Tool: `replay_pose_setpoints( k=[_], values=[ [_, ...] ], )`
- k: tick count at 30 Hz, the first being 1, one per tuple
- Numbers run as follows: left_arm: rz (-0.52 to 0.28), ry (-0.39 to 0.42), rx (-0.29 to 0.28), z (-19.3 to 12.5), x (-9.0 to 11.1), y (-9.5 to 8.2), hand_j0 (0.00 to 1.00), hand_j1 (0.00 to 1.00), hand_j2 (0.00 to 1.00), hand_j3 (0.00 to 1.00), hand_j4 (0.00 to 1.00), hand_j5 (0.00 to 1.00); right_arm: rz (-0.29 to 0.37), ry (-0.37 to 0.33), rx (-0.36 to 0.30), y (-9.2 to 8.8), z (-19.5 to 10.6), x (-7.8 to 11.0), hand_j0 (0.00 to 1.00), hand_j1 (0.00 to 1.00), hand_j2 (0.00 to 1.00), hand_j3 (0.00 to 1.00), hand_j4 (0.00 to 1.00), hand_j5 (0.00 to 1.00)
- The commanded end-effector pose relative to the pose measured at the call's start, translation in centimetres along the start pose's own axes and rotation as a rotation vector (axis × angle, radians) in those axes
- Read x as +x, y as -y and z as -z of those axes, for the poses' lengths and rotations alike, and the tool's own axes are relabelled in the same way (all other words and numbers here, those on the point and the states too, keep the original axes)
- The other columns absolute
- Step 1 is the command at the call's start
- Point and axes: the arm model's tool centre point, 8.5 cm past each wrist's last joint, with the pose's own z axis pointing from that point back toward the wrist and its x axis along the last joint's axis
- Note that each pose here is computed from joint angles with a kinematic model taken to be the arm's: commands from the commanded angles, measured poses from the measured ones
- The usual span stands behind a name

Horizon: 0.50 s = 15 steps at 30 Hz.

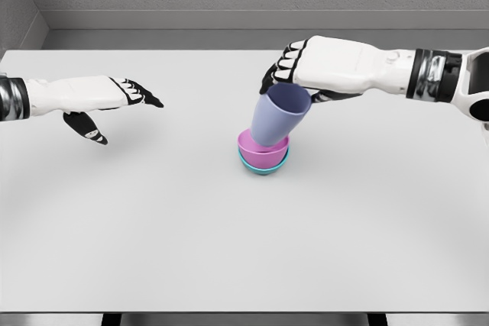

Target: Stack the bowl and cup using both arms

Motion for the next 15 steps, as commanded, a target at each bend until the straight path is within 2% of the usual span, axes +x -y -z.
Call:
replay_pose_setpoints(
  k=[1,15],
  values=[
    [-0.005,-0.001,0.004,-0.06,-0.03,-0.06,1.00,1.00,1.00,1.00,1.00,1.00,0.006,0.001,0.000,-0.08,0.07,0.01,0.67,0.67,0.67,0.67,0.67,0.67],
    [-0.006,-0.002,0.006,-0.15,-0.06,-0.10,1.00,1.00,1.00,1.00,1.00,1.00,0.017,0.013,0.006,-0.60,0.99,0.17,0.67,0.67,0.67,0.67,0.67,0.67]
  ],
)
